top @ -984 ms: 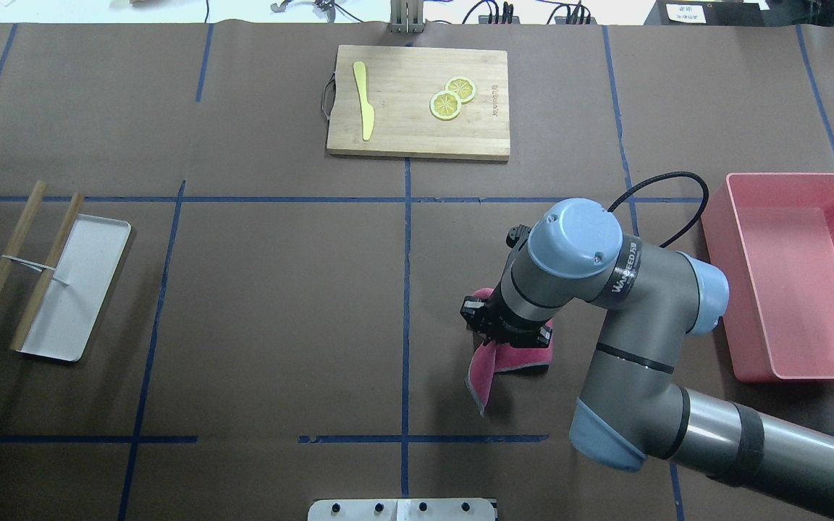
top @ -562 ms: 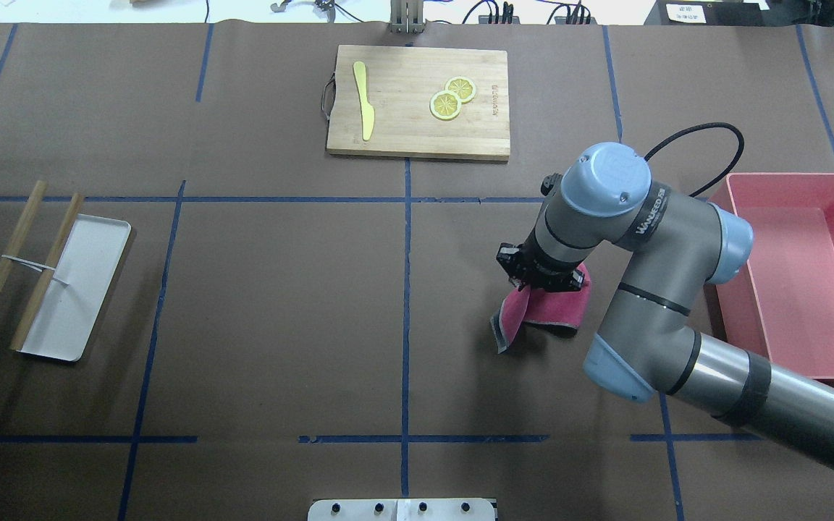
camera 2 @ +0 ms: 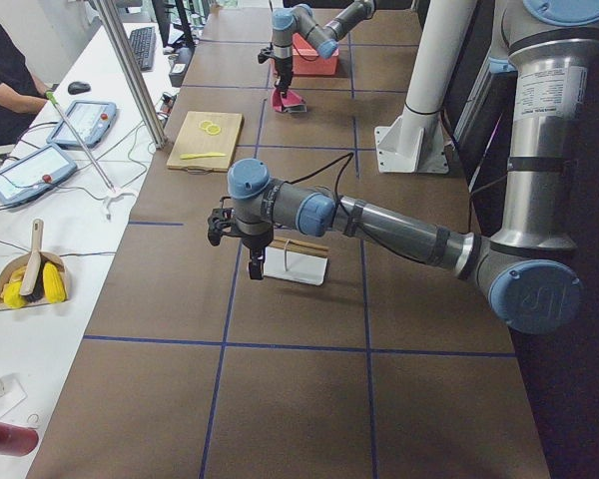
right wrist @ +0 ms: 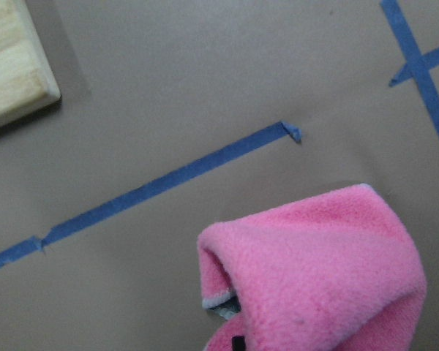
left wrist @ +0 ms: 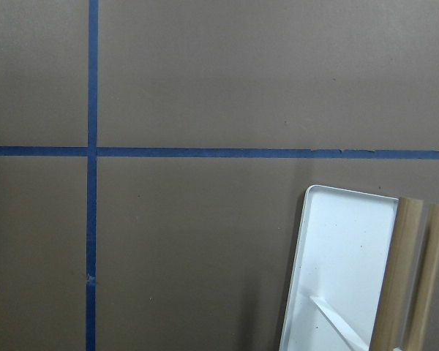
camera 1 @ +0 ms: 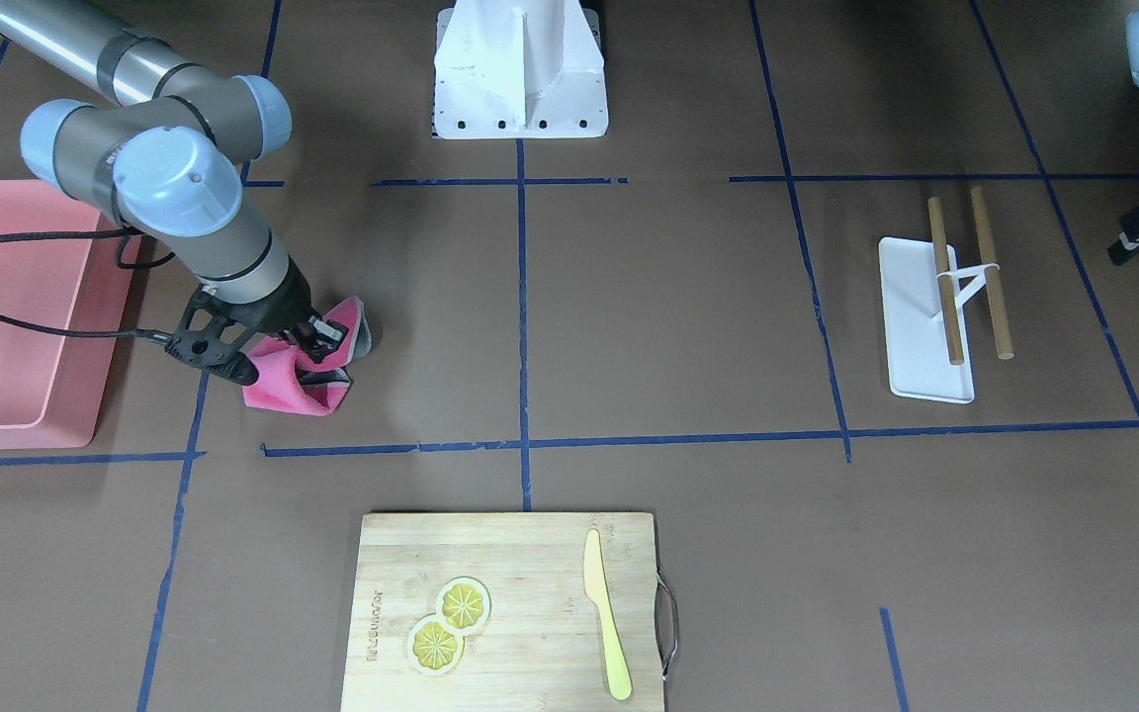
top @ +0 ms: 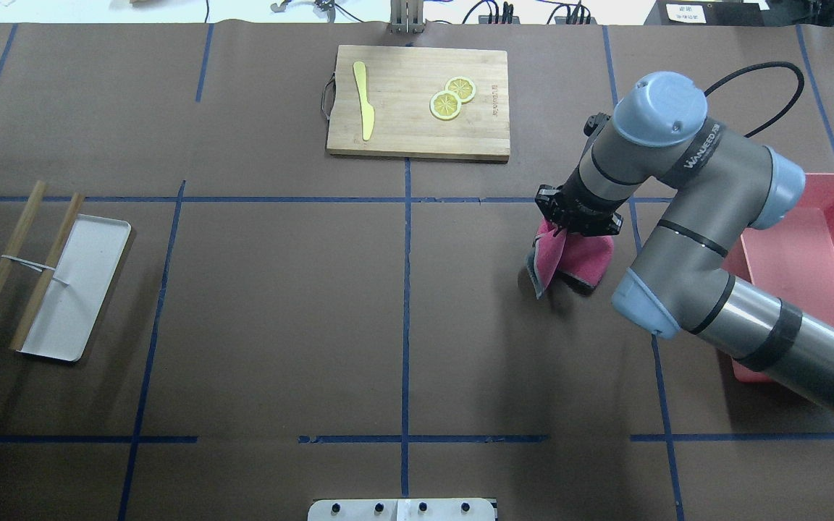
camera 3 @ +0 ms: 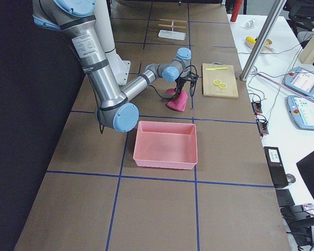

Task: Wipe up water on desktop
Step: 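Wipe the towel back and forth across the table with the right gripper, then carry the towel into the pink bin with the right gripper and release it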

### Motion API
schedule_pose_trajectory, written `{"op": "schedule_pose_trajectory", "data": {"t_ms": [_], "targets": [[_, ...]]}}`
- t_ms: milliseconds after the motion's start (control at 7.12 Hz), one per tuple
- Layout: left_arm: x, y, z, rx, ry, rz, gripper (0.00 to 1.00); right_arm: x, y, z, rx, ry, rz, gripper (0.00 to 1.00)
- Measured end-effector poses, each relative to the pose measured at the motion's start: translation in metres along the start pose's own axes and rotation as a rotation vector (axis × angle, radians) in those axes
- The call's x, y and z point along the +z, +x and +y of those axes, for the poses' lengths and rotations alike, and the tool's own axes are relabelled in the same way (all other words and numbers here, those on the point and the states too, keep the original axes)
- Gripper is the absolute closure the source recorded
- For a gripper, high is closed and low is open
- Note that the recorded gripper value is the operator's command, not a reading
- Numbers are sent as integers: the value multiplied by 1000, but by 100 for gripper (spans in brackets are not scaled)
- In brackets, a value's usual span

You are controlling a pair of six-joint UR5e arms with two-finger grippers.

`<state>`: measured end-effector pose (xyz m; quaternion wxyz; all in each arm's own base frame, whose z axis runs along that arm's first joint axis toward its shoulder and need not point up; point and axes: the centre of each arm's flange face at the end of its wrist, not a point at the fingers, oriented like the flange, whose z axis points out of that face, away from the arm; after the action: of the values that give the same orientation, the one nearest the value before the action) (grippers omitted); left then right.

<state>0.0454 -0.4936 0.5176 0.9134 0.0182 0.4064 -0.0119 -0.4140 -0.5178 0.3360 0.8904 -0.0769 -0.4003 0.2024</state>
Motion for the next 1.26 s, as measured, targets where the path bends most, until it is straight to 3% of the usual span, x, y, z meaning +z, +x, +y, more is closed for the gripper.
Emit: {"op": "schedule_pose_trajectory", "data": {"t_ms": [422, 562, 843, 1265], "targets": [[0, -3, 0, -4, -2, -4, 0, -99, 23, -45, 52, -53, -93, 100], [1, -7, 0, 1, -6, -8, 0, -137, 37, -45, 14, -47, -80, 100], [8, -32, -2, 26, -27, -21, 0, -196, 95, -50, -125, -31, 12, 100], [19, -101, -4, 64, -70, -37, 0, -206, 233, -70, -325, -66, 114, 100]]}}
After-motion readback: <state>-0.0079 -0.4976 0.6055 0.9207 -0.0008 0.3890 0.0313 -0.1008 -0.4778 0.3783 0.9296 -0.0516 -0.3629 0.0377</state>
